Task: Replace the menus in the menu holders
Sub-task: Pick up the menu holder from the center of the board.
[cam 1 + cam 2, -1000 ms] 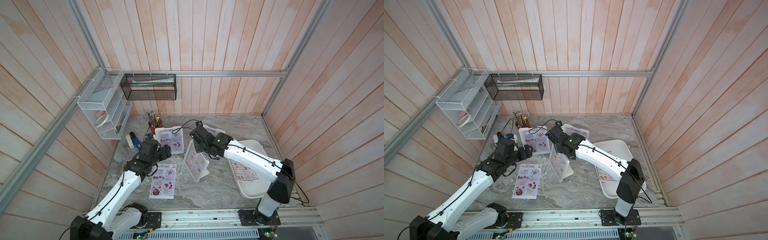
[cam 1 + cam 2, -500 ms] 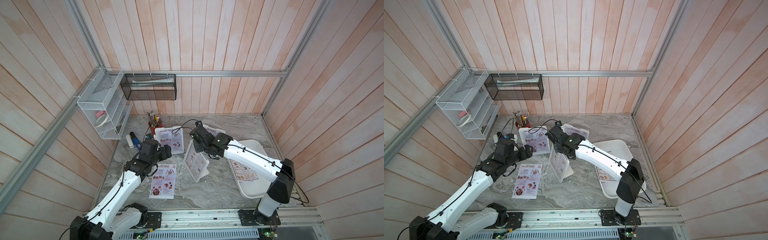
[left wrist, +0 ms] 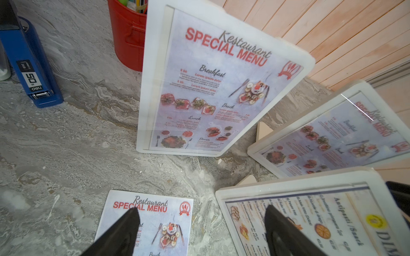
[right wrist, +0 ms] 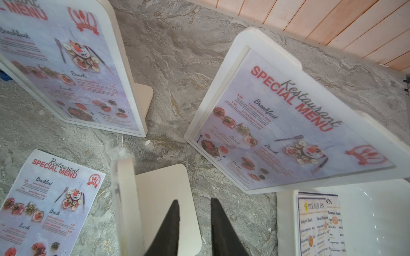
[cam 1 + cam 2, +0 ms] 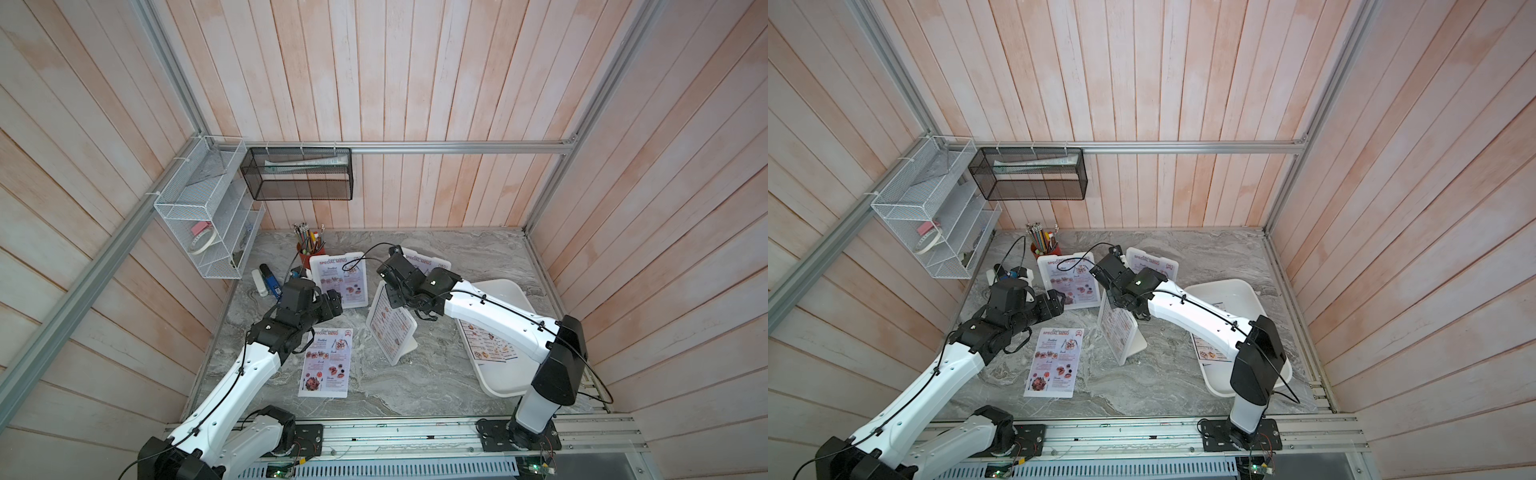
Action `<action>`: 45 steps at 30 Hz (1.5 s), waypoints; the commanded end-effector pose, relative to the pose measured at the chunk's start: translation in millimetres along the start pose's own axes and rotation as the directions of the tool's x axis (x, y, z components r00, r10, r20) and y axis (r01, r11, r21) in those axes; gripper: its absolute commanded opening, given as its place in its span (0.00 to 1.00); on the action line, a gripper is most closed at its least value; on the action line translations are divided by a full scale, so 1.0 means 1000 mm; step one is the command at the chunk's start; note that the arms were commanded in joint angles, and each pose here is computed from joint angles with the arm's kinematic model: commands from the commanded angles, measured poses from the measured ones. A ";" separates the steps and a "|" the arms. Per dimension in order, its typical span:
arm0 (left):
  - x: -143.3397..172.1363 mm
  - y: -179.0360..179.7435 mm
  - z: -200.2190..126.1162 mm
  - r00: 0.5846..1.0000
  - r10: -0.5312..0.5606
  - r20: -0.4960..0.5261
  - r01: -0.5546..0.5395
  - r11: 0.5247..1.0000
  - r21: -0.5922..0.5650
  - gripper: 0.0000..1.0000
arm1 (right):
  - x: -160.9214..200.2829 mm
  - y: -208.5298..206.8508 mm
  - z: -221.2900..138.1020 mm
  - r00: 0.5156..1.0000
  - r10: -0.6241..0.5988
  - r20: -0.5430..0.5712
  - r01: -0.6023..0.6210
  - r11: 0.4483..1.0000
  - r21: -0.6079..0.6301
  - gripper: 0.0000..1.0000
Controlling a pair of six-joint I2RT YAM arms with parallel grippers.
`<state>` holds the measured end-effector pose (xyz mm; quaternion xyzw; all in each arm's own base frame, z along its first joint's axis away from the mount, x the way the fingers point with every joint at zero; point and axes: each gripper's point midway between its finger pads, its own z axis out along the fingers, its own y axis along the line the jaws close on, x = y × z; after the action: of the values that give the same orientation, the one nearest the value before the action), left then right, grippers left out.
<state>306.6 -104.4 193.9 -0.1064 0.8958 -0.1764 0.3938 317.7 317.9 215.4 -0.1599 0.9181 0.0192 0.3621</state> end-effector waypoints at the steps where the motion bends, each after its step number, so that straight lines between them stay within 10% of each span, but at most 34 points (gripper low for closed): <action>1: -0.011 -0.008 -0.008 1.000 0.019 0.022 -0.019 0.999 0.028 0.90 | -0.008 -0.002 -0.008 0.999 0.019 0.027 -0.019 1.000 -0.008 0.28; 11: -0.010 -0.018 0.000 0.999 0.045 -0.007 -0.045 0.997 0.060 0.90 | -0.028 -0.020 -0.061 0.990 0.100 0.102 -0.074 0.970 -0.232 0.42; 19: -0.004 -0.029 0.007 0.996 0.074 -0.058 -0.068 0.993 0.099 0.90 | 0.011 0.004 -0.126 0.989 0.095 0.116 -0.004 0.790 -0.613 0.55; 34: -0.006 -0.035 -0.003 0.992 0.108 -0.066 -0.103 0.991 0.080 0.90 | 0.074 0.009 -0.064 0.999 0.052 -0.005 -0.046 0.820 -0.571 0.57; 45: -0.011 -0.034 -0.004 0.992 0.117 -0.056 -0.113 0.992 0.060 0.90 | 0.079 0.014 -0.055 0.999 0.035 -0.015 -0.037 0.829 -0.557 0.36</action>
<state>308.9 -132.6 205.1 -0.0433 0.9102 -0.1909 0.3650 222.2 298.9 204.5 -0.2402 0.8767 0.2943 0.2953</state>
